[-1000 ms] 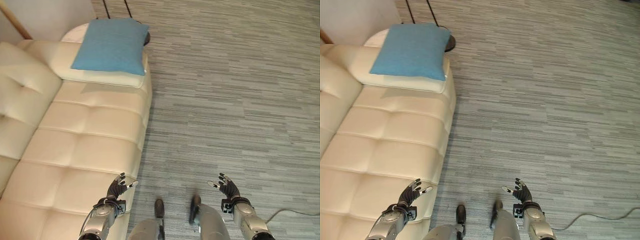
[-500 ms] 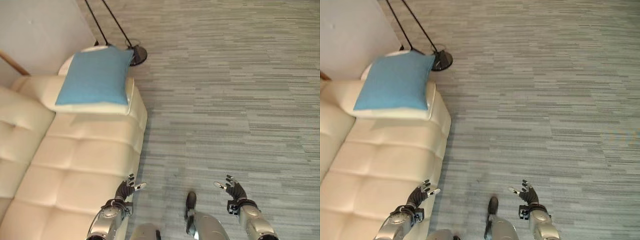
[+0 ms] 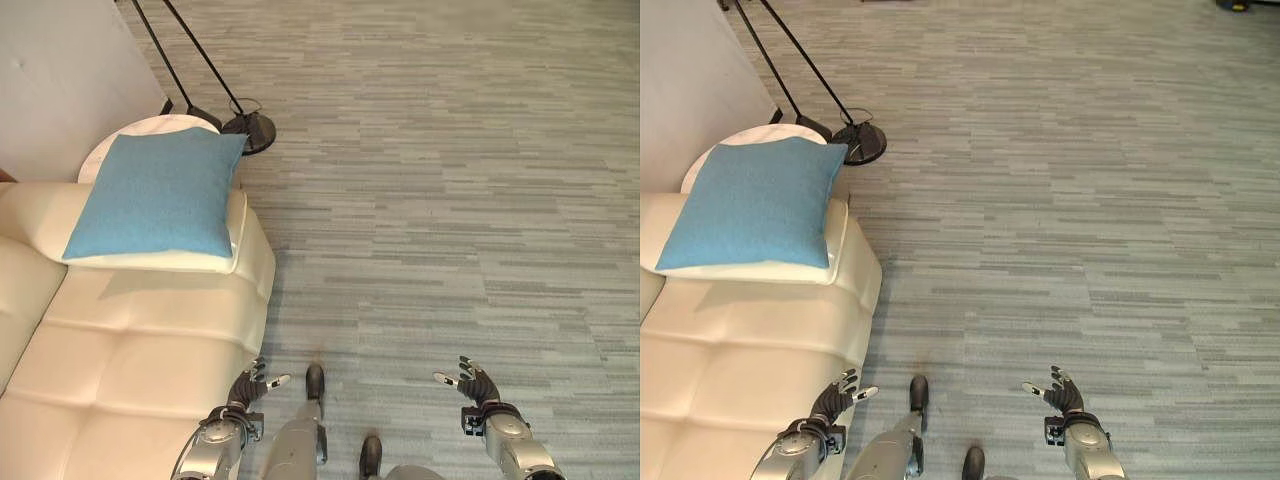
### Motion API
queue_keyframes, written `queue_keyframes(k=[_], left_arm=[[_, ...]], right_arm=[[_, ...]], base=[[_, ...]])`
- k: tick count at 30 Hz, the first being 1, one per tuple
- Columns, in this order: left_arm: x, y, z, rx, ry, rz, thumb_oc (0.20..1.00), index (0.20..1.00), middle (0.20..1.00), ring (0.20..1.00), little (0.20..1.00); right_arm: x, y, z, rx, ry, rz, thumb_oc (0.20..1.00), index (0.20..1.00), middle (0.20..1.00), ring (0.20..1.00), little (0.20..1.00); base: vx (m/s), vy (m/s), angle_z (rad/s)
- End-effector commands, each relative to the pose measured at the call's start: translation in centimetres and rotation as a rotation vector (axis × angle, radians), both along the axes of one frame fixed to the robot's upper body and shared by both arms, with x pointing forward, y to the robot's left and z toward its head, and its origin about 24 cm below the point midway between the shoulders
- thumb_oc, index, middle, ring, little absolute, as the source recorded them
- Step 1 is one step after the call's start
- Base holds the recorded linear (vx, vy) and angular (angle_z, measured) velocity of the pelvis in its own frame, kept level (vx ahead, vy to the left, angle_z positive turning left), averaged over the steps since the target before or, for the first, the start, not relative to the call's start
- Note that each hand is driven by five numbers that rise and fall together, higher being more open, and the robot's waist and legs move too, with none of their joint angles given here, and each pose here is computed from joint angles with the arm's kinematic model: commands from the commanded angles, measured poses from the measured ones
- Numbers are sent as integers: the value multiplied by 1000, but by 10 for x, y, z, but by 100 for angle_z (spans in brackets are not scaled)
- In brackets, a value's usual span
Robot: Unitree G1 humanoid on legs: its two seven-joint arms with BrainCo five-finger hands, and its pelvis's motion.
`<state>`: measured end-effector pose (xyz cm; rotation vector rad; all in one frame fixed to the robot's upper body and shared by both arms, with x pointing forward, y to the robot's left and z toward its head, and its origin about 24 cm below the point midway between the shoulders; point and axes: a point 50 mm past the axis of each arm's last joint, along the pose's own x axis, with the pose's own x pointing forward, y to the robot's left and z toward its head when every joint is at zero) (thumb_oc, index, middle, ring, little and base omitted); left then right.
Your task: Pick up all the scattered cushions and arrange them neatly on the sofa.
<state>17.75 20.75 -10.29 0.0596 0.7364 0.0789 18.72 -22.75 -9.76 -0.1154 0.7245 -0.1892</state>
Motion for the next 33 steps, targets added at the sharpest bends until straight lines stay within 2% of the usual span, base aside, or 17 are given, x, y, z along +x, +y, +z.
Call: queue_keyframes(k=[1,9,19,25,33], left_arm=[[15,20,18,61,-91,-3,1000,1000,1000,1000,1000],[12,22,17,59,-85,14,1000,1000,1000,1000,1000],[24,14,22,50,-128,-7,1000,1000,1000,1000,1000],[18,6,16,-17,-108,38,1000,1000,1000,1000,1000],[20,6,16,5,-103,19,1000,1000,1000,1000,1000]], right_arm=[[10,15,7,46,-64,48,1000,1000,1000,1000,1000],[7,20,5,75,-61,32,1000,1000,1000,1000,1000],[5,17,4,81,-59,-11,1000,1000,1000,1000,1000],[11,9,11,93,-107,-28,1000,1000,1000,1000,1000],[14,-6,20,43,-139,-58,1000,1000,1000,1000,1000]], base=[[312,236,-16],[234,97,5],[309,-100,35],[325,-166,38],[281,-33,30]])
